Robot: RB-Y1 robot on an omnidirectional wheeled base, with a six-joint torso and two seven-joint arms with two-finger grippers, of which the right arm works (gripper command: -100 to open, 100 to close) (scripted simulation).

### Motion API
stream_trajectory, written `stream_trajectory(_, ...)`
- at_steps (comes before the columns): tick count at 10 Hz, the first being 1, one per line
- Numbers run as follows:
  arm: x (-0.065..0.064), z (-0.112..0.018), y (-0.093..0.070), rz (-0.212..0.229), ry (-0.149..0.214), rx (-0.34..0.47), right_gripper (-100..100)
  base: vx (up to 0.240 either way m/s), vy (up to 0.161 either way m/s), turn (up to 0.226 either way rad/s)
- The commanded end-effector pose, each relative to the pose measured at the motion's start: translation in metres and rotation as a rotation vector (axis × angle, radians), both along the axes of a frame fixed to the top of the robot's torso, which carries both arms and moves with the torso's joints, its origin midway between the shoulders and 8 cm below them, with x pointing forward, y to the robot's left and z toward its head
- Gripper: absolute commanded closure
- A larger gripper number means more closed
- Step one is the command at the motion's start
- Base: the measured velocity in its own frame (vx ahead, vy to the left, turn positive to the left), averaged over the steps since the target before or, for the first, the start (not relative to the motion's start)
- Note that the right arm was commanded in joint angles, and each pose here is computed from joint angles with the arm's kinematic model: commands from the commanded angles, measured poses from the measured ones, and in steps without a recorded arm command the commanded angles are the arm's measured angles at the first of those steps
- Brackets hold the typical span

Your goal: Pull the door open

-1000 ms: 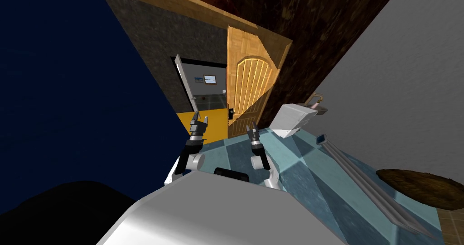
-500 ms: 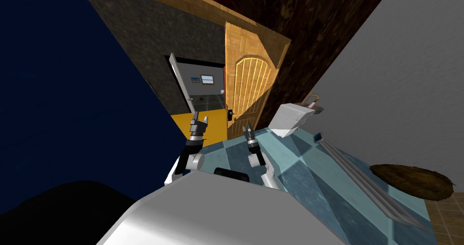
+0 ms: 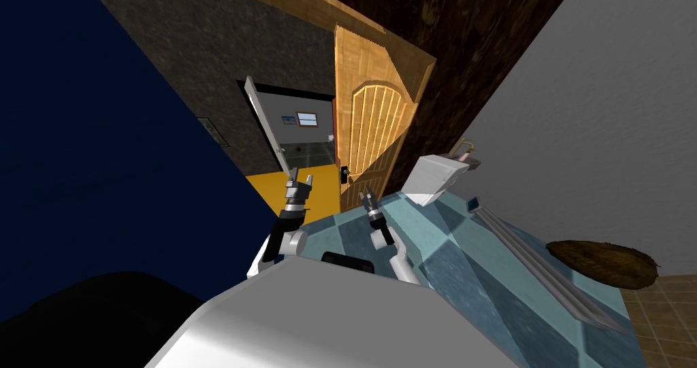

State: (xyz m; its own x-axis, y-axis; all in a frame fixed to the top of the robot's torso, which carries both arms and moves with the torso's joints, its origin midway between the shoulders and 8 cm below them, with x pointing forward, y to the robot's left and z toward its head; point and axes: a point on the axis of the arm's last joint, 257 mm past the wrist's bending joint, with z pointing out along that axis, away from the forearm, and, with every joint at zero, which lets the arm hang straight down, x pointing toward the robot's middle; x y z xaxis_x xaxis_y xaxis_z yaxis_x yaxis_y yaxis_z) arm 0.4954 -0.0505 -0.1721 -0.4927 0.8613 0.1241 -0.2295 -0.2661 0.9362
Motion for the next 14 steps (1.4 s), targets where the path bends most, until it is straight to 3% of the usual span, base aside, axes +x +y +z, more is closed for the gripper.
stream_trajectory(1,0.003,-0.010,0.008,0.021,0.019,-0.018,-100,0.087,0.068,-0.056)
stream_trajectory(7,0.012,-0.045,0.032,0.085,0.081,-0.087,-100,0.086,0.060,-0.070)
stream_trajectory(14,0.020,-0.081,0.047,0.136,0.140,-0.169,-100,0.085,0.058,-0.058)
